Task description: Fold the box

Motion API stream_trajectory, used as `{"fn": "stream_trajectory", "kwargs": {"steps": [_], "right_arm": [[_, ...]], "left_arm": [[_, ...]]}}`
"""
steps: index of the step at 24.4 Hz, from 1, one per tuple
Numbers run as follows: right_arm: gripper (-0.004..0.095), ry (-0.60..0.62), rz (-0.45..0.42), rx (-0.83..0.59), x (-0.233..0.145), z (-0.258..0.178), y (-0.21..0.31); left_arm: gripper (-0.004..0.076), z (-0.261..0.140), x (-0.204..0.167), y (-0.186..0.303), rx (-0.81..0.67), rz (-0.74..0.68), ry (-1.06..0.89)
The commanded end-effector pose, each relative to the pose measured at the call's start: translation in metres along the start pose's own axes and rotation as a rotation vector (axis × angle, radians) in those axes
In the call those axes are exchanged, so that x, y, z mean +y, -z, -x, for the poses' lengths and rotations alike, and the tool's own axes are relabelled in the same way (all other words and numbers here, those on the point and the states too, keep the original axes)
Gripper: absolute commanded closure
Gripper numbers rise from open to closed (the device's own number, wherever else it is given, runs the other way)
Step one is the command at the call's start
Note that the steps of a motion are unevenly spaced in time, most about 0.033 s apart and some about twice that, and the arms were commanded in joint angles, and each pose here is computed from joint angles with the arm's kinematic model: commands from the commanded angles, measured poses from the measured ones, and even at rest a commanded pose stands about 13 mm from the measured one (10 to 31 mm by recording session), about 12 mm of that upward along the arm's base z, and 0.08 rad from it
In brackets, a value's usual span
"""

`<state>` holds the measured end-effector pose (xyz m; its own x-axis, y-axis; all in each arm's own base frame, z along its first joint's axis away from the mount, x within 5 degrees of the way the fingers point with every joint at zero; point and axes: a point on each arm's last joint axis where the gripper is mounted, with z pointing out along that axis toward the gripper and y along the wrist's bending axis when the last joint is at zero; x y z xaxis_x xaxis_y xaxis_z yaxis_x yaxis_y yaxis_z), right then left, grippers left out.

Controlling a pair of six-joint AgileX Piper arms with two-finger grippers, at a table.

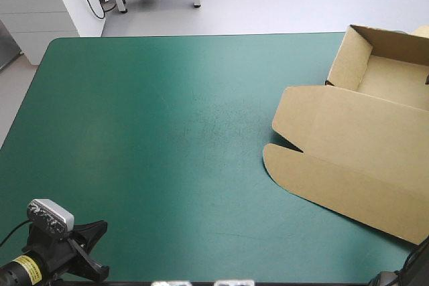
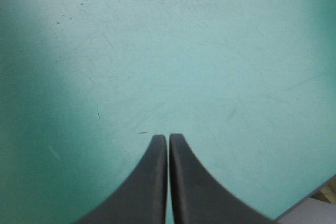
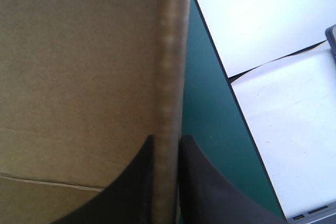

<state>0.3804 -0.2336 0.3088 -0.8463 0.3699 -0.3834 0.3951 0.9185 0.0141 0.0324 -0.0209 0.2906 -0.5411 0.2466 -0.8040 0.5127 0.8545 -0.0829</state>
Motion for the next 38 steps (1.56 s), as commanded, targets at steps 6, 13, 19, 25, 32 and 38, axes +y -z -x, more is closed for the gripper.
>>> {"fn": "stream_trajectory", "kwargs": {"steps": [6, 13, 19, 25, 32, 38], "right_arm": [[0.0236, 0.002, -0.028, -0.103, -0.004, 0.007, 0.032], [0.0639, -0.043, 0.068, -0.282, 0.016, -0.003, 0.118], [0.0908, 0.102, 0.274, -0.477, 0.071, -0.065, 0.223], [0.0908, 0.309, 0.353, -0.5, 0.121, -0.141, 0.252], [0.0909, 0.509, 0.461, -0.558, 0.148, -0.221, 0.253], [0.091, 0.556, 0.451, -0.707, 0.136, -0.271, 0.228]], "left_arm": [[0.0731, 0.012, -0.002, 0.004, -0.079, -0.019, 0.003], [0.0731, 0.009, -0.005, 0.004, -0.049, -0.052, 0.026], [0.0731, 0.013, -0.004, 0.004, -0.091, -0.042, 0.014], [0.0731, 0.016, -0.002, 0.004, -0.123, -0.018, -0.01], [0.0731, 0.016, -0.003, 0.004, -0.122, -0.027, -0.046], [0.0731, 0.012, -0.003, -0.003, -0.125, -0.022, -0.135]]}}
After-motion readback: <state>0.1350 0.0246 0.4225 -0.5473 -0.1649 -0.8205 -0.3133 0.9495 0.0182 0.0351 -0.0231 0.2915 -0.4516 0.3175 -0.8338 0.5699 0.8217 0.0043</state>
